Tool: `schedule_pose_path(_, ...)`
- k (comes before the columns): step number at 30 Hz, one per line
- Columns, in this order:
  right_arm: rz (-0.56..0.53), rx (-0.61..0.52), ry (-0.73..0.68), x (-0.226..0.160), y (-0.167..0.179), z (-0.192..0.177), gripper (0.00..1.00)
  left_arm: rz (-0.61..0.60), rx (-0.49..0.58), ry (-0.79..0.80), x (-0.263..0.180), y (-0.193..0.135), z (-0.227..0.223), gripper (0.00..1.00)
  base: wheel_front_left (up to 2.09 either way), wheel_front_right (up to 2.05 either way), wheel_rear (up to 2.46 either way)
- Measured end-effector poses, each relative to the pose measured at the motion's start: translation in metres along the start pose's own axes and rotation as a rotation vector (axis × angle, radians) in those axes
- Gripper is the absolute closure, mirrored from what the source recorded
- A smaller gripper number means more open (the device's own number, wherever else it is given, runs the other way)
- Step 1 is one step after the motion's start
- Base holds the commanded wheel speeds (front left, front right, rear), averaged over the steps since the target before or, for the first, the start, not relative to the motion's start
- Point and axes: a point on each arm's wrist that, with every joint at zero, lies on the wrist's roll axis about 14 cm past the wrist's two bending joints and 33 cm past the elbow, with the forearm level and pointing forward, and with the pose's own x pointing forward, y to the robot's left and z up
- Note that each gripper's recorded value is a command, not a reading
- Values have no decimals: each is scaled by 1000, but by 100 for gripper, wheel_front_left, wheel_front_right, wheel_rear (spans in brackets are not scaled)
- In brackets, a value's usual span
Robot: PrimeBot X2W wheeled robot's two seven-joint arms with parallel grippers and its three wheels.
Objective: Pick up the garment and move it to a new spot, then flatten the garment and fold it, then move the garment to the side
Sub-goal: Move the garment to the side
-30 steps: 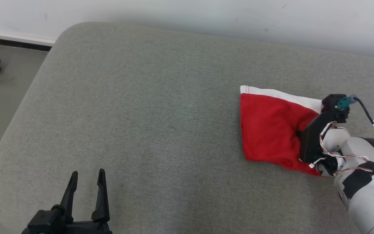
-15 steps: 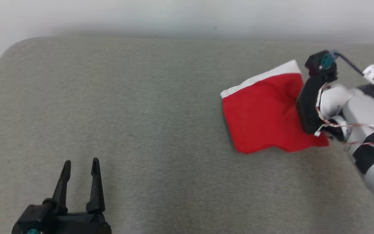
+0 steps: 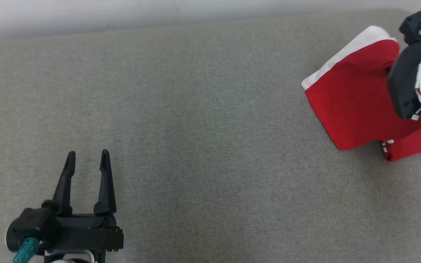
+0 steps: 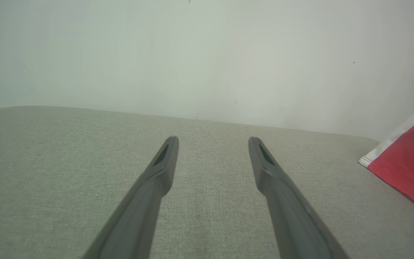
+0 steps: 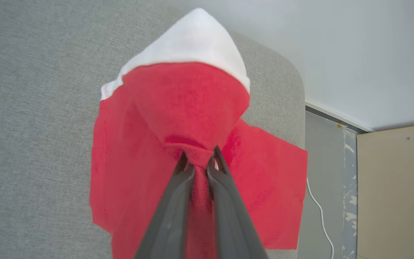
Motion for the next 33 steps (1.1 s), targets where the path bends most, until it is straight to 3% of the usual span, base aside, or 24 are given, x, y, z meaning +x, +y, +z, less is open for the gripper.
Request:
schedule_pose_path(6, -68, 3, 54, 14, -30, -26, 100, -36, 9, 37, 16, -6, -22, 0, 0, 0, 0)
schedule_pose_path(14, -203, -110, 142, 20, -77, -62, 100, -71, 2, 71, 29, -11, -44, 0, 0, 0, 0)
schedule_pose_path(22, -265, -127, 152, 29, -97, -79, 100, -87, 12, 77, 34, -11, -48, 0, 0, 0, 0)
schedule_pose_path(23, -274, -117, 140, 30, -100, -80, 85, -88, 14, 78, 33, -11, -48, 0, 0, 0, 0)
schedule_pose_path(24, -284, -107, 130, 31, -103, -80, 19, -86, 18, 78, 33, -9, -48, 0, 0, 0, 0)
schedule_pose_path(25, -296, -106, 131, 32, -106, -82, 0, -83, 21, 78, 33, -8, -47, 0, 0, 0, 0)
schedule_pose_path(33, -294, -5, 10, 34, -94, -82, 0, -60, 49, 59, 25, 1, -33, 0, 0, 0, 0)
